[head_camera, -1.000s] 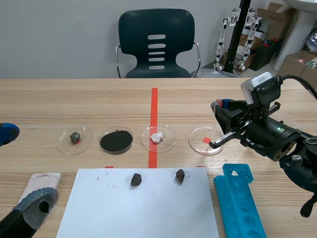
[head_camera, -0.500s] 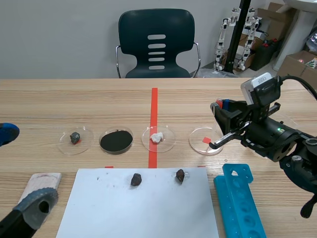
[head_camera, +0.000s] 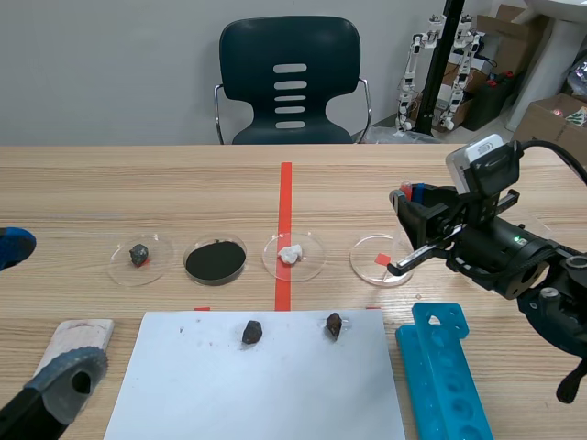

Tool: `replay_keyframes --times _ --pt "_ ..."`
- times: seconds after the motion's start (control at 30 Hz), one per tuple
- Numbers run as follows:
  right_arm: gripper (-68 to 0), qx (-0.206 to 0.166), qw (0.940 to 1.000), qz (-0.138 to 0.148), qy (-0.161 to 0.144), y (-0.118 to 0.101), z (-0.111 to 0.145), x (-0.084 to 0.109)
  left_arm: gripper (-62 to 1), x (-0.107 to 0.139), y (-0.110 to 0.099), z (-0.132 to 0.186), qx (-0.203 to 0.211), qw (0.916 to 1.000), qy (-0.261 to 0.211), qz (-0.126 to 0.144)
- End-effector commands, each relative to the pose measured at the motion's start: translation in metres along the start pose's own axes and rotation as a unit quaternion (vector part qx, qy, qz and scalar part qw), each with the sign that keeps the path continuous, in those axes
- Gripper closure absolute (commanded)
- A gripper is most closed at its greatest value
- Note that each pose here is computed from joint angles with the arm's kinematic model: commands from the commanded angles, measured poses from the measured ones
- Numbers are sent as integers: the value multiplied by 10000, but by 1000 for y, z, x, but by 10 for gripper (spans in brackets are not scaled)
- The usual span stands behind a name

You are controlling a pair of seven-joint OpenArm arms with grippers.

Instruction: Draw acid from the petri dish

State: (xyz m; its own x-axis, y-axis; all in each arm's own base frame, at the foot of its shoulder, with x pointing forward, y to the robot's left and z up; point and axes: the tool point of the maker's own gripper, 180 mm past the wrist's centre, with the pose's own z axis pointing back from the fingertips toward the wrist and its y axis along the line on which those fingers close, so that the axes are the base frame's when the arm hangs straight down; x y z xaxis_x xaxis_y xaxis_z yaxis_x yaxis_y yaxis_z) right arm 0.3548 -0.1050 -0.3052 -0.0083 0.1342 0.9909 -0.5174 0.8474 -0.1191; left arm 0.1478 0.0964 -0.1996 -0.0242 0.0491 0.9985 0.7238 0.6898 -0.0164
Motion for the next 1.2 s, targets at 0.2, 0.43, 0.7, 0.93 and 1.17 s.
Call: replay_keyframes --times 0.2,0.43,0.7,0.93,1.17 --pt "-88 -19 9999 12 -156 -3 -2 8 -623 9 1 -1 16 9999 -156 -13" --pt "-88 -20 9999 13 -154 -3 -2 8 -623 9 1 -1 16 9999 -156 -13" --pt "-88 -72 9998 41 -162 -9 -1 10 -623 9 1 -1 16 9999 -156 -13" --pt "-88 41 9994 -138 -330 -12 2 22 -623 9 1 -1 16 9999 -156 -13" --pt "-88 76 9991 -62 -404 -16 3 31 -623 9 1 -1 16 9999 -156 -13"
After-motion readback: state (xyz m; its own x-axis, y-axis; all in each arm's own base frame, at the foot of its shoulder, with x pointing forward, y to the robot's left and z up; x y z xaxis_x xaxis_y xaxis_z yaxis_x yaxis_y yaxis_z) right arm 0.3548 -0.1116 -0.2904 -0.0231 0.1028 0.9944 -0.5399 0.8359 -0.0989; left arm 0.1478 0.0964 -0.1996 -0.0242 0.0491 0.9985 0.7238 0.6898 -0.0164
